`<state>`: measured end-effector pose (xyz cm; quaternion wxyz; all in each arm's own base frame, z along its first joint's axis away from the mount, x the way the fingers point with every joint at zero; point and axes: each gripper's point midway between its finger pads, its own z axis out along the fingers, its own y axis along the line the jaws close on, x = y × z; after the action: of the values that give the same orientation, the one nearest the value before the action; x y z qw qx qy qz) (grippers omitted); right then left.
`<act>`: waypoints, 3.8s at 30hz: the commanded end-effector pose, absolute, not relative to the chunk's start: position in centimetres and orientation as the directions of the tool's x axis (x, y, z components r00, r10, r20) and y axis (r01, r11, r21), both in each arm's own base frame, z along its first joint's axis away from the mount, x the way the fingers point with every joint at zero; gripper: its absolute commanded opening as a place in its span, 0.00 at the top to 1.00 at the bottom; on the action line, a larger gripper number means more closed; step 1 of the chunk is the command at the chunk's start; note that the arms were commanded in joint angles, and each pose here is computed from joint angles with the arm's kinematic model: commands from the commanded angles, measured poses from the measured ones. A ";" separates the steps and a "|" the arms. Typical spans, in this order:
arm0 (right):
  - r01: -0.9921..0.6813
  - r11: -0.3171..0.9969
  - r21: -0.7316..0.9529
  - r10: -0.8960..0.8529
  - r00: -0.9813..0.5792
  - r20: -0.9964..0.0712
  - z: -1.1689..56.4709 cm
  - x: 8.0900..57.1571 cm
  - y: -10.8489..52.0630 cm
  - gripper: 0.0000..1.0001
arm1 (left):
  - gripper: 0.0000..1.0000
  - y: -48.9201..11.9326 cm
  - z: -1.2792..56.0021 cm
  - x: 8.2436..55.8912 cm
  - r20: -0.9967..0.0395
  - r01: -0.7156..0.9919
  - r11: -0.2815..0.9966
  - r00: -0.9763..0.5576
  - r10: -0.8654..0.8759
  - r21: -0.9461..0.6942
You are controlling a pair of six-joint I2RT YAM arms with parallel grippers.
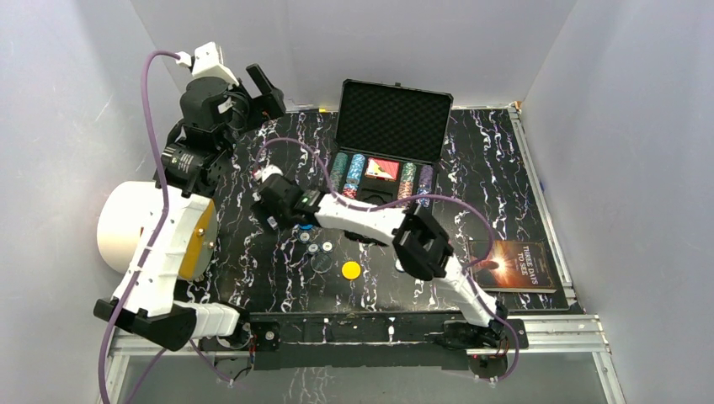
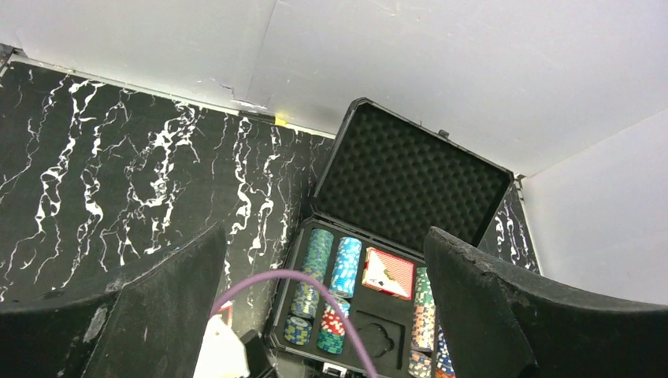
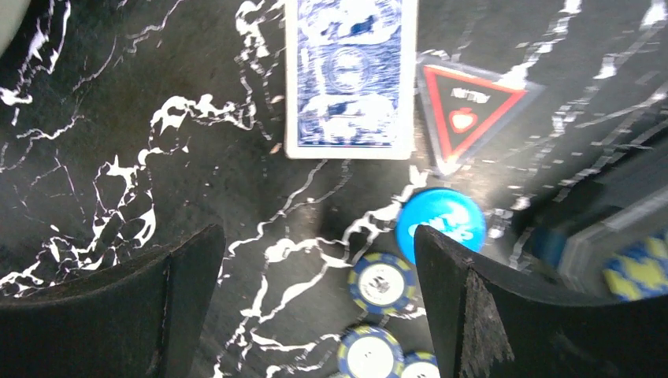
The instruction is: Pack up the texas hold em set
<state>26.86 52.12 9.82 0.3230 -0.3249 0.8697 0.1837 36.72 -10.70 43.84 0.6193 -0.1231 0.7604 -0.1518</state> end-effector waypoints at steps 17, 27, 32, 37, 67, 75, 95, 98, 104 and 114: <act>-0.653 0.753 0.082 -0.436 -0.589 -0.680 4.0 29.9 55.2 0.02 | 0.02 -8.4 44.8 34.6 -0.927 -0.045 0.940 -0.157 -0.340 -0.337; -0.693 0.716 0.081 -0.479 -0.573 -0.665 1.6 29.9 55.5 0.19 | 0.02 -8.5 44.5 34.8 -0.929 -0.047 0.943 -0.163 -0.333 -0.330; -0.702 0.710 0.066 -0.497 -0.564 -0.660 0.4 30.2 55.4 0.12 | 0.01 -8.7 45.2 34.7 -0.934 -0.024 0.947 -0.161 -0.320 -0.320; -0.708 0.704 0.053 -0.506 -0.553 -0.661 -0.4 31.2 55.0 0.09 | 0.02 -8.4 46.9 34.2 -0.938 -0.014 0.947 -0.131 -0.320 -0.321; -0.724 0.645 0.245 -0.027 -0.341 -0.940 28.6 29.9 42.4 0.40 | 0.02 -14.7 46.2 32.2 -0.829 0.206 0.830 -0.359 -0.428 -0.518; -0.650 0.728 0.218 0.048 -0.269 -0.962 31.5 30.4 33.7 0.40 | 0.02 -20.9 42.2 30.8 -0.689 0.343 0.669 -0.632 -0.354 -0.659; -0.795 0.600 0.086 -0.053 -0.147 -0.988 35.0 26.5 32.0 0.37 | 0.52 -27.2 37.0 29.1 -0.225 0.161 0.224 -0.926 -0.303 -0.961; -0.802 0.591 0.083 -0.059 -0.146 -0.987 34.9 26.5 32.2 0.36 | 0.60 -27.1 36.1 28.9 -0.218 0.147 0.244 -0.931 -0.294 -0.958; -0.806 0.578 0.126 -0.073 -0.205 -0.976 34.2 26.7 32.6 0.23 | 0.93 -27.2 35.7 29.2 -0.237 0.169 0.250 -0.932 -0.274 -0.953; -0.662 0.684 0.305 0.059 -0.367 -0.928 33.5 28.1 29.7 0.02 | 1.00 -24.8 32.7 34.1 -0.422 0.217 0.447 -0.798 -0.430 -0.867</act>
<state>27.31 31.32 30.78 0.5049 -0.2707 0.7511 0.3281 32.17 -26.62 33.48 0.2322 -0.0584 0.7843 -0.5723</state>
